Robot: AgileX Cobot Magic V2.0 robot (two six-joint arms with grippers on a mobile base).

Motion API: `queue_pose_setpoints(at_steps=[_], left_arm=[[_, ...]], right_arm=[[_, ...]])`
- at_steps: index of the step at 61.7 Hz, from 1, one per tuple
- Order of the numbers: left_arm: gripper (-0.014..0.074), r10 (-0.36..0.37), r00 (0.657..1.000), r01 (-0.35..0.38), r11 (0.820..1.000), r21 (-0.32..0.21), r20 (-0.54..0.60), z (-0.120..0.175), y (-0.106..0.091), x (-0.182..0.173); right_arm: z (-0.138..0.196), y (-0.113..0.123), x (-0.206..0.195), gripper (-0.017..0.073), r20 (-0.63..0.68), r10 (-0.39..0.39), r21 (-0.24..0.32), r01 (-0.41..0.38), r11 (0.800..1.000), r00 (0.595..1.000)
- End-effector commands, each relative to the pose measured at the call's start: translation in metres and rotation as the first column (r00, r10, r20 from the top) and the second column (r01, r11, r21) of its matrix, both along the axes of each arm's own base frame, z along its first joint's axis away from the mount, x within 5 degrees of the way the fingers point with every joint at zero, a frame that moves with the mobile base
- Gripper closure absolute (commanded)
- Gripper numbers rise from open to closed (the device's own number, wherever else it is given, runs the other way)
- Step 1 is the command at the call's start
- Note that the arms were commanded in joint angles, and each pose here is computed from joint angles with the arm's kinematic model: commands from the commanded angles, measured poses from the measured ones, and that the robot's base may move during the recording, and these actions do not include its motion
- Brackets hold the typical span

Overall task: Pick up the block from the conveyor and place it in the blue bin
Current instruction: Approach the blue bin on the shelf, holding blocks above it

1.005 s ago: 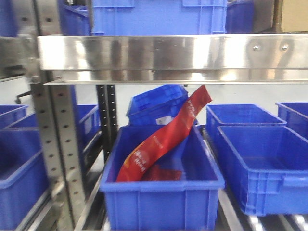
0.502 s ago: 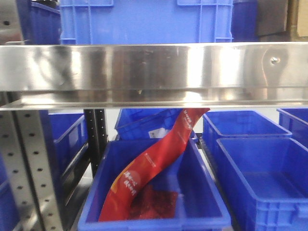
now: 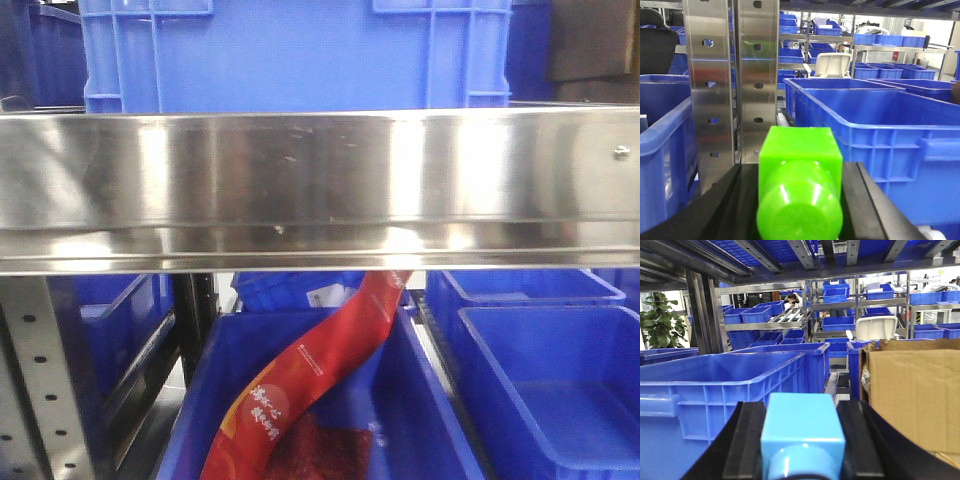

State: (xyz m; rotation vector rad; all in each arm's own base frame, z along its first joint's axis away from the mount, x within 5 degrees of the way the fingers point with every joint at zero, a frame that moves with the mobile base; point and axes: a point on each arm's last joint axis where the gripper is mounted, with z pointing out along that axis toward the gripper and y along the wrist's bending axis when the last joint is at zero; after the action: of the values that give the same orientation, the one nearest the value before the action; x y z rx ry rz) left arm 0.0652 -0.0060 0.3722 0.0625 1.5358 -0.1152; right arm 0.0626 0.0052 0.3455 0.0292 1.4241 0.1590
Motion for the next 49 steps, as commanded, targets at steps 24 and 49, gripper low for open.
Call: queue_pose_setpoints(at_steps=[24, 49], left_arm=[[0.0704, -0.006, 1.000, 0.006, 1.000, 0.002, 0.021, 0.0016, -0.0004, -0.0005], [0.0704, -0.008, 1.000, 0.008, 1.000, 0.001, 0.029, 0.0024, -0.0005, -0.0005]], right_arm=[[0.0023, -0.0003, -0.0007, 0.0721, 0.024, -0.003, 0.000, 0.003, 1.000, 1.000], [0.0023, -0.0003, -0.0007, 0.0721, 0.024, -0.003, 0.000, 0.003, 1.000, 1.000]])
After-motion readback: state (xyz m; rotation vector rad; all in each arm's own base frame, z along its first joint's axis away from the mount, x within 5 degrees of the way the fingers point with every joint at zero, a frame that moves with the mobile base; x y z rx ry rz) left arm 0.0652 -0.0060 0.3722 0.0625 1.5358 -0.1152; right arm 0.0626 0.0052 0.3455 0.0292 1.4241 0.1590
